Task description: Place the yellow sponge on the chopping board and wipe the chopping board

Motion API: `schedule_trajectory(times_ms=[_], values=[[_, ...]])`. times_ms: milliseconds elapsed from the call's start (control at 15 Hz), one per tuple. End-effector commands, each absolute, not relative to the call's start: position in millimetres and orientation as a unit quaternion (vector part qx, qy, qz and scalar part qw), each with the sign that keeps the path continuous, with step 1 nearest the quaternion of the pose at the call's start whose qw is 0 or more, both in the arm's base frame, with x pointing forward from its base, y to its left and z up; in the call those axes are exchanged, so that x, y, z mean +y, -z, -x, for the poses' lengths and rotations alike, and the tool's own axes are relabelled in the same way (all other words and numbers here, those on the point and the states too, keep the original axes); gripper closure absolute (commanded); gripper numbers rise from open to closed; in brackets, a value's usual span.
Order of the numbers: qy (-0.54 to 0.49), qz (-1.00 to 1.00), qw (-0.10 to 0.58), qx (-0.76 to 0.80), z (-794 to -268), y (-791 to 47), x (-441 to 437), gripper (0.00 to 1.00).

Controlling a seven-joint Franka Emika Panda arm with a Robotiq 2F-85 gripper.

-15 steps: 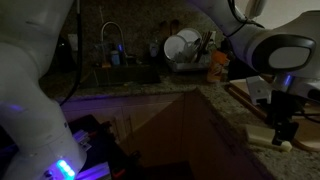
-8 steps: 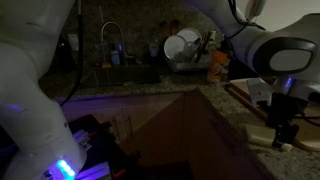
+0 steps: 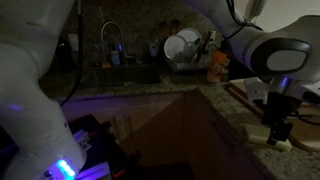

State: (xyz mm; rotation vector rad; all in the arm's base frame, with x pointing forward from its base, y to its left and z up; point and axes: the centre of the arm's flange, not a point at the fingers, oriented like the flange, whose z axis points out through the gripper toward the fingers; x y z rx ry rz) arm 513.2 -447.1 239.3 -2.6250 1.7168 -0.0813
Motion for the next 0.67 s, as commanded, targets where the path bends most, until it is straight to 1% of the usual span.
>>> schedule_trajectory(times_ms=[0,67,200,267,333,400,467,600], values=[[0.016,0.838,0.013,0.545,-520.8,-236.7,-443.5,0.04],[0.016,0.837,0.014,0.547,-521.4,-237.9,-443.2,0.28],[0.014,0.837,0.011,0.547,-520.4,-238.8,-445.2,0.30],[0.015,0.836,0.010,0.548,-519.5,-239.6,-447.3,0.36],[0.016,0.834,0.009,0.551,-518.3,-240.2,-450.2,0.44],[0.016,0.833,0.008,0.552,-516.7,-241.3,-452.8,0.50],[0.016,0.832,0.007,0.555,-515.7,-242.0,-455.0,0.58],[0.018,0.830,0.008,0.557,-515.1,-244.6,-457.6,0.70]])
